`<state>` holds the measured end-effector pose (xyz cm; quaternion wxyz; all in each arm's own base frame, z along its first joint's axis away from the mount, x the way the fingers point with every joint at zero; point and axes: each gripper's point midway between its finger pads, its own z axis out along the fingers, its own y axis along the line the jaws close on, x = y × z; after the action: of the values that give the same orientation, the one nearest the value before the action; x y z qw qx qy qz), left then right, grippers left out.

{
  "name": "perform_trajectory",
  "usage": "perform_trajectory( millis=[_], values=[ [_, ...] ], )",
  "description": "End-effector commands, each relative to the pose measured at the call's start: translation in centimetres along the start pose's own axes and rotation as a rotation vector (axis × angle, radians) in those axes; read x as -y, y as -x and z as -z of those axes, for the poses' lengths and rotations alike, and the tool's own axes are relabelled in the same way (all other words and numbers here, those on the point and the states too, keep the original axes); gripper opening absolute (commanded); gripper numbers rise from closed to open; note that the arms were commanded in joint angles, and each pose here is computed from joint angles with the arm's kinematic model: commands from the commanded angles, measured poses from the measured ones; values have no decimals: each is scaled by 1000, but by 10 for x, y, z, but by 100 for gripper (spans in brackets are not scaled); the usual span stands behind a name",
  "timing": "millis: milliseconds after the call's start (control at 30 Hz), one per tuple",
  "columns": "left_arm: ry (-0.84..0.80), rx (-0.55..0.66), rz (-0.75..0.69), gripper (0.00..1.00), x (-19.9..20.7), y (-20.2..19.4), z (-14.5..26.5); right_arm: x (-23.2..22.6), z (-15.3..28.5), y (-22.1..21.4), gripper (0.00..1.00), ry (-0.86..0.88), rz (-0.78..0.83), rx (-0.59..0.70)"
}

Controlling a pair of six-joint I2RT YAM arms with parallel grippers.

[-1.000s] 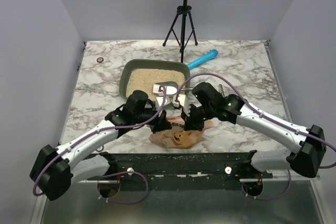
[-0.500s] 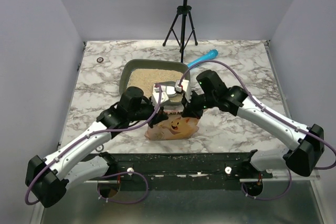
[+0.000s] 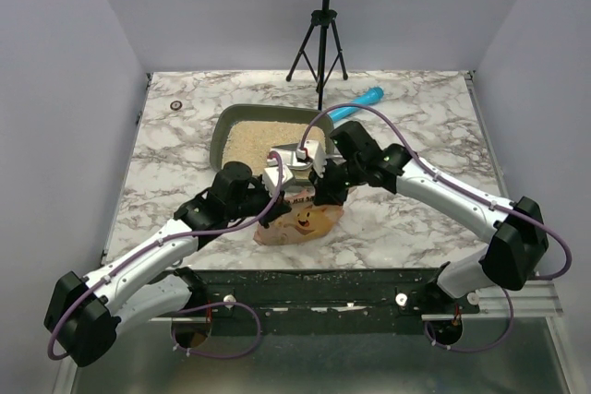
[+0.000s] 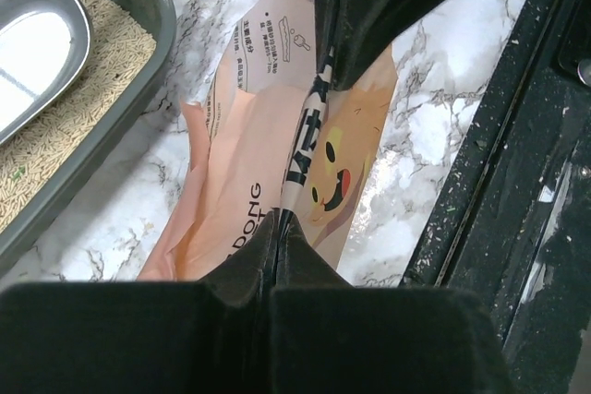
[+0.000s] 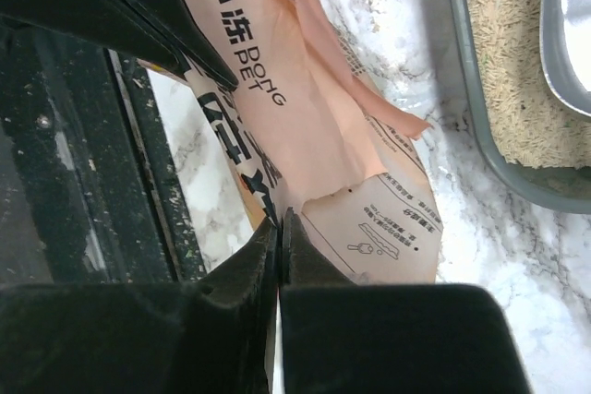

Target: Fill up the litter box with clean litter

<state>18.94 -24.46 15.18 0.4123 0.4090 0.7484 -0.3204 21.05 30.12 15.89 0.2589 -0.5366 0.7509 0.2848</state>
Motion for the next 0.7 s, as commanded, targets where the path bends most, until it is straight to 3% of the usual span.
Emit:
perform_trajectory(
  millis=[0,100,167,333,667],
  values=[
    [47,48,45,0,-7,11,-1,9,7,-3,20,-49,-34,-31],
    [57,48,65,0,-7,12,1,13,19,1,38,-93,-24,-36],
    [57,47,77,0,-6,12,3,14,28,3,42,-114,2,-35],
    [51,67,68,0,-3,15,9,17,54,14,48,-187,130,32],
    [77,87,72,0,-4,18,16,5,67,7,49,-82,392,50]
  ],
)
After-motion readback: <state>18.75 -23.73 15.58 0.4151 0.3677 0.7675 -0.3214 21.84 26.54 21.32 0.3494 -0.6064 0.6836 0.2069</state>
